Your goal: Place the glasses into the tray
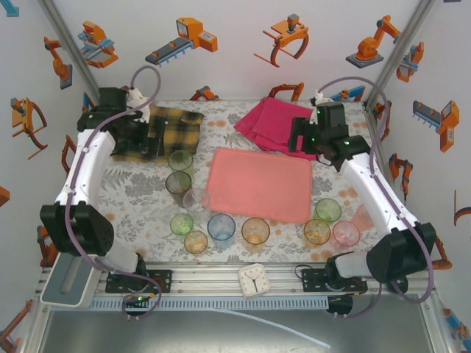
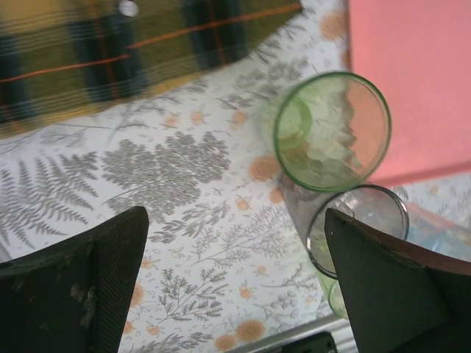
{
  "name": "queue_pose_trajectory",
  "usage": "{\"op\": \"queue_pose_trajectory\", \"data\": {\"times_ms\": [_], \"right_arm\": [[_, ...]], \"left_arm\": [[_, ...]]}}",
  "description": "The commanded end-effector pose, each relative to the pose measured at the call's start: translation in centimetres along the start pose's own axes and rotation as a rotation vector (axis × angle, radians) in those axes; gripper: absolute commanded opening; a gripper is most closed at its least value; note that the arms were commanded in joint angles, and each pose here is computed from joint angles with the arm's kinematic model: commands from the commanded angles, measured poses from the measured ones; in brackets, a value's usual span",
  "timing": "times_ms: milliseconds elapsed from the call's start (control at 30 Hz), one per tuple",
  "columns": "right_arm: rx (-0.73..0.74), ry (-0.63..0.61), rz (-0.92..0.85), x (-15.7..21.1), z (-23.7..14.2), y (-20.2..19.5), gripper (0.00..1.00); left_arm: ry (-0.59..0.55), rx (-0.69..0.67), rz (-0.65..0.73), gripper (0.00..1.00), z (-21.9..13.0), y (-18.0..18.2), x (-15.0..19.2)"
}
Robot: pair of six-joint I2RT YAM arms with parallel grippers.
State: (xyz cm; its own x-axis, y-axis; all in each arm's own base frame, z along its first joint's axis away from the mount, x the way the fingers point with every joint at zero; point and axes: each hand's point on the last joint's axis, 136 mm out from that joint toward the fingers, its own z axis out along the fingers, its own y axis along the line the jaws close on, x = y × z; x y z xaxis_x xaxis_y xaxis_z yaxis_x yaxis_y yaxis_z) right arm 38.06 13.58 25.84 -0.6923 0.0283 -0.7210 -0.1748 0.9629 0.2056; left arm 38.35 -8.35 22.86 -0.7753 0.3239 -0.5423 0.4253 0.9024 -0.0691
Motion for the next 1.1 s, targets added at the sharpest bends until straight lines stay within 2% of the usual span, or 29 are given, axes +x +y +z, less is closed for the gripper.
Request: {"op": "queue_pose_trajectory", "data": {"times_ms": [0,67,133,233,367,533,600,900,1067], "right_arm": [[-0.085,0.135,0.018,2.3,-0.6,3.0,0.72],[-0.122,0.146,0.033,2.4,-0.8,4.2,0.66],[-0.130,0.160,0.063,2.6,-0.8,4.8,0.65],[-0.141,0.202,0.065,3.3,-0.8,5.9,0.64],[-0.132,0.228,0.036,4.1,-1.6,6.9,0.64],[-0.120,0.251,0.022,5.2,-2.5,7.4,0.65],[-0.122,0.256,0.023,5.7,-2.6,7.5,0.65],[-0.098,0.269,0.021,6.2,-2.5,7.3,0.65],[-0.114,0.271,0.017,6.5,-1.5,7.6,0.65]], "left_arm": [[0.042,0.061,0.083,0.95,-0.2,-2.1,0.7],[0.036,0.058,0.073,0.94,0.0,-2.1,0.6],[0.027,0.054,0.062,0.96,0.0,-2.1,0.5],[0.004,0.054,0.058,0.97,-0.4,-2.2,0.2],[-0.012,-0.039,0.045,0.97,-0.4,-0.6,-0.2],[-0.003,0.012,0.050,0.95,0.2,-1.4,0.0],[0.012,0.012,0.046,0.91,0.5,-1.3,0.4],[0.023,-0.001,0.010,0.83,1.5,-0.6,0.5],[0.024,0.095,0.018,0.77,2.2,-2.2,0.3]]}}
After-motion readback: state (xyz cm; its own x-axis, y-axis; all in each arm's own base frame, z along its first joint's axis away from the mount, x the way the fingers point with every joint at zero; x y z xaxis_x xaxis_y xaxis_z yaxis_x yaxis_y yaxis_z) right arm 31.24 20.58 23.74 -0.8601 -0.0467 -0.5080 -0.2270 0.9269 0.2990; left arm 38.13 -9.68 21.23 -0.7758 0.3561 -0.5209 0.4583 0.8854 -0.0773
